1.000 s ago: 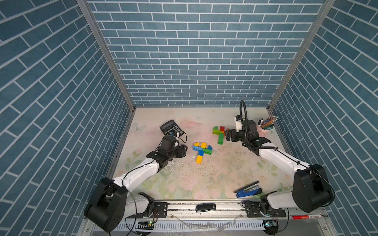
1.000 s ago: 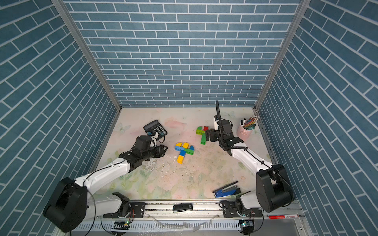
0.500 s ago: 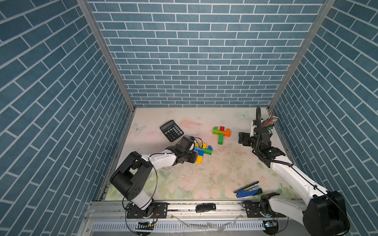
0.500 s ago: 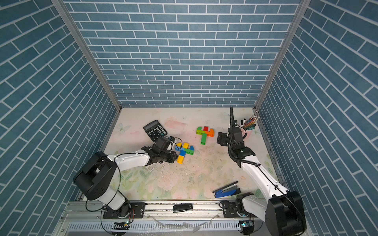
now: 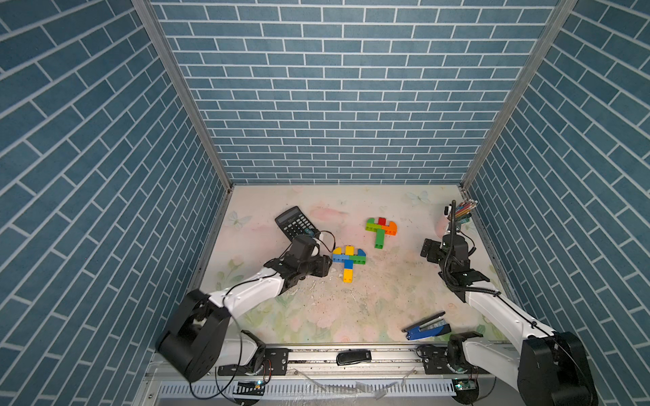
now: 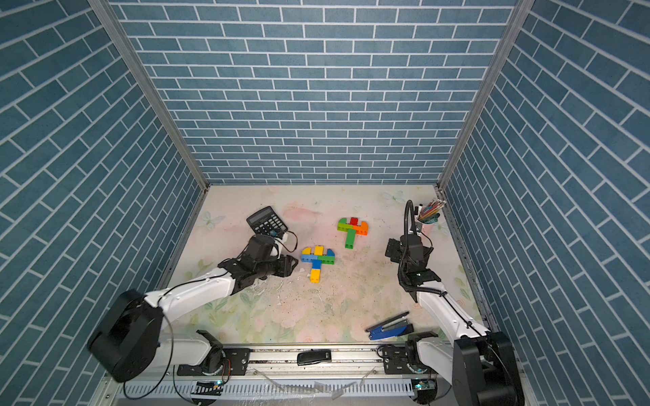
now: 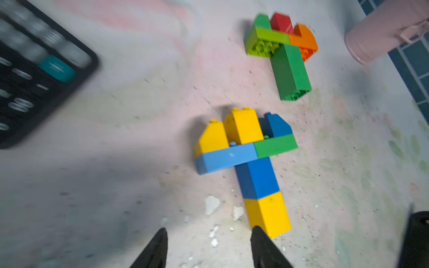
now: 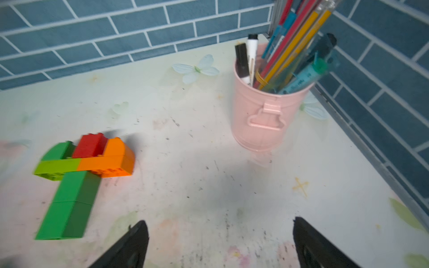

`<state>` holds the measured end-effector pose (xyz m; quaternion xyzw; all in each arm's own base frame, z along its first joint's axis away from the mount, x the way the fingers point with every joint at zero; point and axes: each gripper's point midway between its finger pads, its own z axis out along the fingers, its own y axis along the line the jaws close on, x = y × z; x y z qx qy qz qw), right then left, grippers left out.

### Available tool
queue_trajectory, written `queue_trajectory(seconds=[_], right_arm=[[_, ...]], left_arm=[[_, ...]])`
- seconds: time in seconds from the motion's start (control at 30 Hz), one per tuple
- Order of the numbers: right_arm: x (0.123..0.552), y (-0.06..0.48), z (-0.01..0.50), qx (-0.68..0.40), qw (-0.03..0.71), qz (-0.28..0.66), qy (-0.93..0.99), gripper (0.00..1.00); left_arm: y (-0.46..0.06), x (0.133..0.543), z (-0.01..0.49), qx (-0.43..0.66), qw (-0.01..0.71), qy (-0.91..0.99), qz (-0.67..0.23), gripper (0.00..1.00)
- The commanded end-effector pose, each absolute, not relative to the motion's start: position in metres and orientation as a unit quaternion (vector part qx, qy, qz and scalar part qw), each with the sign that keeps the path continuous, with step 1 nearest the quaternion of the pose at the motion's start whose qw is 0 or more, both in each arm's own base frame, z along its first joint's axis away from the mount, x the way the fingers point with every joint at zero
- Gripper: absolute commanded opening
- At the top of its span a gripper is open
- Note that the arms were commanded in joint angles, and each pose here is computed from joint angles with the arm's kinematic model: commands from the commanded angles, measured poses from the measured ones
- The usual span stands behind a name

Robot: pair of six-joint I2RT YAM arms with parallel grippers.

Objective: Assemble a fork with lego
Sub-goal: Adjust the lego brick at the center of the board, then reset both arms

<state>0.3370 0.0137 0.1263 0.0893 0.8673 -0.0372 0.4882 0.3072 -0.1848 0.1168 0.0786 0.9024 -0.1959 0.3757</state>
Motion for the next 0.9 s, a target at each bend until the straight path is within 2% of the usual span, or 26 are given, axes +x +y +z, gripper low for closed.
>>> queue_trajectory(seconds=[0.0, 0.07, 0.2, 0.3, 0.43, 0.47, 0.63, 0.73, 0.87], right_arm=[[0.355, -0.007, 0.149, 0.076, 0.524, -0.099, 0.842, 0.97], [0.363, -0.005, 0.148, 0.052, 0.538, -0.098, 0.835, 0.97], [0.381, -0.001, 0.128, 0.008, 0.55, -0.093, 0.83, 0.96], [0.385, -0.004, 0.112, -0.005, 0.565, -0.088, 0.82, 0.97], [0.387, -0.026, 0.095, 0.041, 0.594, -0.056, 0.801, 0.98], [0.386, -0.032, 0.089, 0.056, 0.569, -0.056, 0.819, 0.98], [0.391, -0.037, 0.087, 0.063, 0.56, -0.055, 0.824, 0.97], [0.393, -0.036, 0.089, 0.062, 0.564, -0.056, 0.822, 0.99], [0.392, -0.037, 0.088, 0.063, 0.562, -0.057, 0.823, 0.99]], left_arm=[[-0.124, 0.327, 0.156, 0.005, 0.476, 0.874, -0.097, 0.77], [-0.087, 0.333, 0.179, -0.042, 0.532, 0.845, -0.019, 0.91], [-0.036, 0.351, 0.191, -0.056, 0.575, 0.807, 0.123, 0.99], [-0.015, 0.371, 0.175, -0.047, 0.583, 0.79, 0.186, 0.99], [-0.008, 0.396, 0.171, -0.036, 0.605, 0.781, 0.153, 0.99], [-0.009, 0.402, 0.169, -0.021, 0.61, 0.781, 0.132, 0.99], [-0.011, 0.417, 0.145, 0.025, 0.654, 0.753, 0.063, 0.99], [-0.019, 0.408, 0.136, 0.055, 0.677, 0.732, 0.061, 0.99], [-0.032, 0.389, 0.168, 0.063, 0.698, 0.707, 0.089, 0.99]])
